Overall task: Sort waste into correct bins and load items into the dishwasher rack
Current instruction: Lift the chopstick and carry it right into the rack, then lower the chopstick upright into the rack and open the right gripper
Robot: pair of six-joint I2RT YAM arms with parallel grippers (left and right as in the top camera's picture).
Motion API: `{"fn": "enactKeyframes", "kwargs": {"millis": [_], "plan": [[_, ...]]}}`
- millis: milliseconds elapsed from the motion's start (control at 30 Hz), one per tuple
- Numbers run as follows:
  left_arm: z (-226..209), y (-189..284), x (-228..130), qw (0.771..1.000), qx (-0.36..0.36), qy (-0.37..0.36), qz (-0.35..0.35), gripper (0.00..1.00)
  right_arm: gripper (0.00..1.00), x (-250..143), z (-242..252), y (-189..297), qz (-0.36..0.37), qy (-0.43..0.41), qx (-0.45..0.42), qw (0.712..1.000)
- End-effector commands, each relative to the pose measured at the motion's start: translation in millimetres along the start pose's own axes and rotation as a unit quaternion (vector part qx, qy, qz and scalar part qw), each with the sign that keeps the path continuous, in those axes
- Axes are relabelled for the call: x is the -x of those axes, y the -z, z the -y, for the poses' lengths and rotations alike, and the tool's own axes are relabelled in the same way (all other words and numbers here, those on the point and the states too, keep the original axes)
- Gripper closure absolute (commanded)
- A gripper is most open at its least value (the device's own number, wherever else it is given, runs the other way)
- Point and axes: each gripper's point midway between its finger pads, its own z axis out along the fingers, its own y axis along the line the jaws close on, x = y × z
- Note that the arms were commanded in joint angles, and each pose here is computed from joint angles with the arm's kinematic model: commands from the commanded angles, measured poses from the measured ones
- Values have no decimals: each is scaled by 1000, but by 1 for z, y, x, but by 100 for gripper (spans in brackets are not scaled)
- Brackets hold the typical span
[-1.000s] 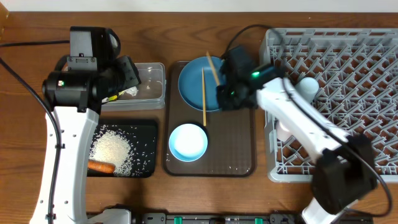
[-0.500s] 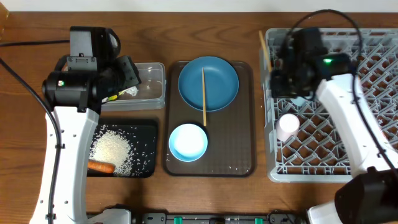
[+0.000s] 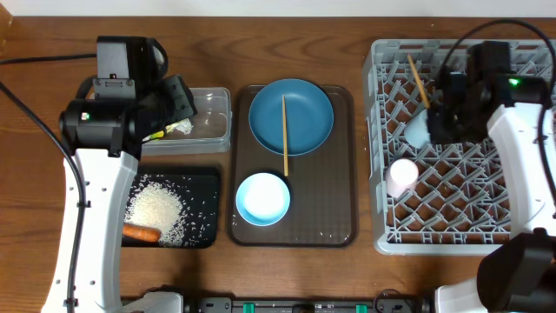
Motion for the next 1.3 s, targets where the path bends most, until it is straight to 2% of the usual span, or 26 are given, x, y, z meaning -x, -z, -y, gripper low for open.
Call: {"fn": "enactKeyframes", "kwargs": {"millis": [0,367,800,933,1267], "plan": [[-1,3,5,1000,7,-9,9,55,99,0,34,13,4,34,-68,997],[-1,3,7,1000,5,-9,13,55,99,0,96,10,15,57,-98,993],[-1,3,7,1000,5,-9,13,55,99,-1,91,-31,-16,81,-40,996],[-1,3,7,1000,5,-9,13,55,99,-3,90,-44,-28,59,-29,997],[-1,3,7,1000,5,-9,13,55,99,-3,91,-49,-29,-67,-31,997]]}}
